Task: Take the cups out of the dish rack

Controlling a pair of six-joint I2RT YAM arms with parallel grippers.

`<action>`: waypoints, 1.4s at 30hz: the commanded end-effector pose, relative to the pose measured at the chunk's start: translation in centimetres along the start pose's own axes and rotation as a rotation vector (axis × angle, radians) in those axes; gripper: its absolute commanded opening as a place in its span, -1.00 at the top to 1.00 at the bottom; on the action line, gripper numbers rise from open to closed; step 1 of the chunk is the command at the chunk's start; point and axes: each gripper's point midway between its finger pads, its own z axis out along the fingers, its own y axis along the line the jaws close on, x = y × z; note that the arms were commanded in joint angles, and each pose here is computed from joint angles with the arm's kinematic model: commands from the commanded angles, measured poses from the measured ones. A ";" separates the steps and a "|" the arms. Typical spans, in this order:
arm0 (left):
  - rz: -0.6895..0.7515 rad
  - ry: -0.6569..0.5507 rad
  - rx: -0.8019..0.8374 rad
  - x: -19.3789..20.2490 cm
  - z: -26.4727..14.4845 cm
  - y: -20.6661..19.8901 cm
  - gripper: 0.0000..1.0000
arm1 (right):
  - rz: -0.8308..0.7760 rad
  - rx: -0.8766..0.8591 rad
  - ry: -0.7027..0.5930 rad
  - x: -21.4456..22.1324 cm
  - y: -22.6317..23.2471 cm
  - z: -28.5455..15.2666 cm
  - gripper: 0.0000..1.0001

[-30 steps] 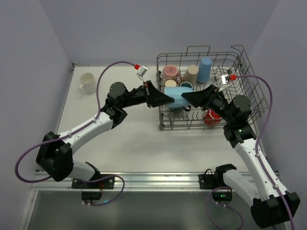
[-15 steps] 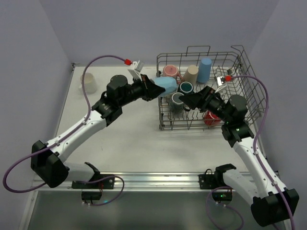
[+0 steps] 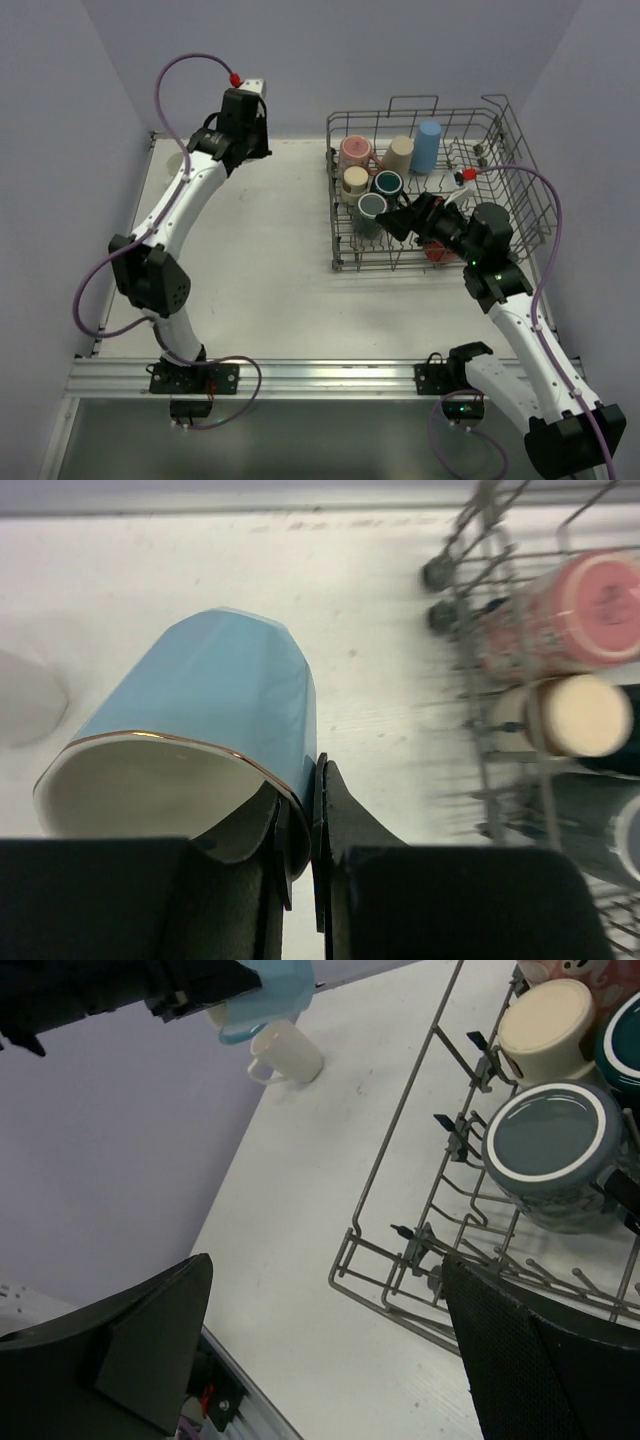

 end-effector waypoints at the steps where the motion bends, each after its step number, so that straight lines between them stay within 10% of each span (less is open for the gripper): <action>1: 0.110 0.079 -0.163 0.7 2.0 3.5 1.00 | -0.046 0.041 0.016 1.4 -1.1 -0.5 -0.98; 16: 0.103 0.288 -0.294 6.4 10.9 10.2 1.00 | -0.087 0.046 0.076 4.5 -0.5 -0.4 -0.98; 42: 0.050 0.356 -0.282 8.6 12.8 13.1 0.78 | -0.102 0.088 0.088 4.3 -0.7 0.7 -0.98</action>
